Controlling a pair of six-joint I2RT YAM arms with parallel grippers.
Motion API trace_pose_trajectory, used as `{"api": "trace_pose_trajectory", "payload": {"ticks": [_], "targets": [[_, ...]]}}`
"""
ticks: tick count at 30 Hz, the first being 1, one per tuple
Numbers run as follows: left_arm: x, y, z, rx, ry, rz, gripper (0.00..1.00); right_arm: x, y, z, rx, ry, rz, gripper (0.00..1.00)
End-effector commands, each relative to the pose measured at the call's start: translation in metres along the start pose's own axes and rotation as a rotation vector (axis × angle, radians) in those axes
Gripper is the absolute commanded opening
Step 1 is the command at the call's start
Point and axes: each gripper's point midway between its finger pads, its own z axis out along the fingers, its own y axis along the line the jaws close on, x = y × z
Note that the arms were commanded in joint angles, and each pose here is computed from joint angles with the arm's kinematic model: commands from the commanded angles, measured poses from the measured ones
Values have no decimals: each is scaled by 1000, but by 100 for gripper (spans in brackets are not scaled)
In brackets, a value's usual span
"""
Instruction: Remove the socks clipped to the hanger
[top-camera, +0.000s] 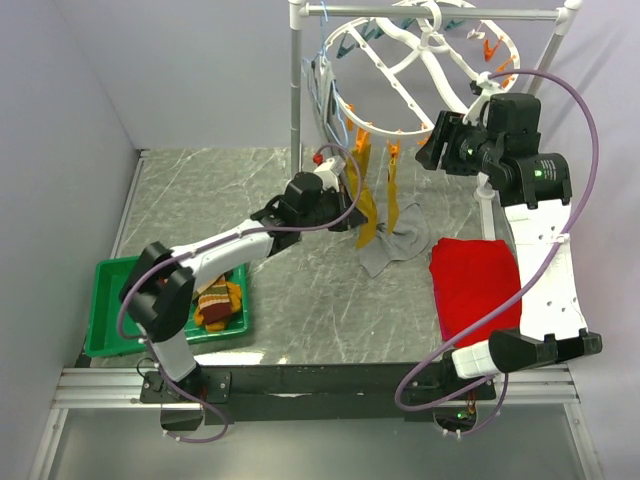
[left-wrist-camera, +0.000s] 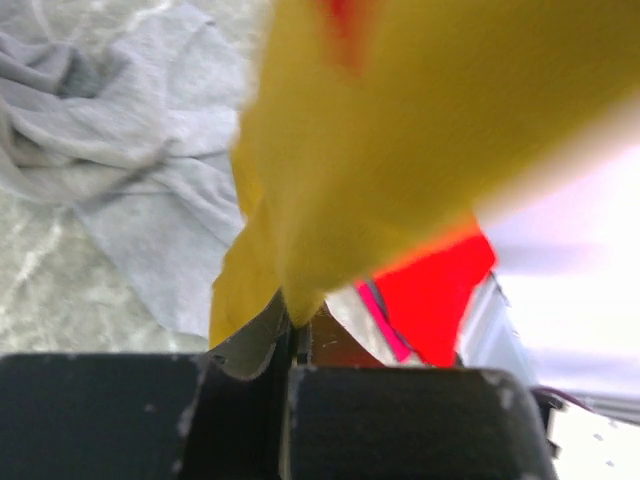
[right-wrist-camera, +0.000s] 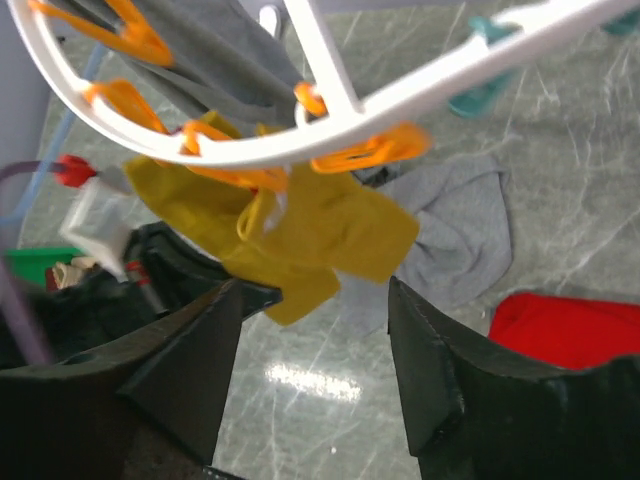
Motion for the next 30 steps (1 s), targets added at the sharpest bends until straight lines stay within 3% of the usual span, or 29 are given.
{"api": "trace_pose_trajectory", "payload": {"ticks": [1,15,22,30], "targets": [[-18,-57,-34,116,-47,22,1,6,-2,-17,26,-1,36,68],[15,-110,-54,221,-24,-19,1,10,59,-51,45,-19,106,65],[28,-125,-52,219,-8,-39,1,13,94,-37,14,-42,156,65],[43,-134,-42,208,21,-58,1,14,94,4,148,-53,100,61]]}}
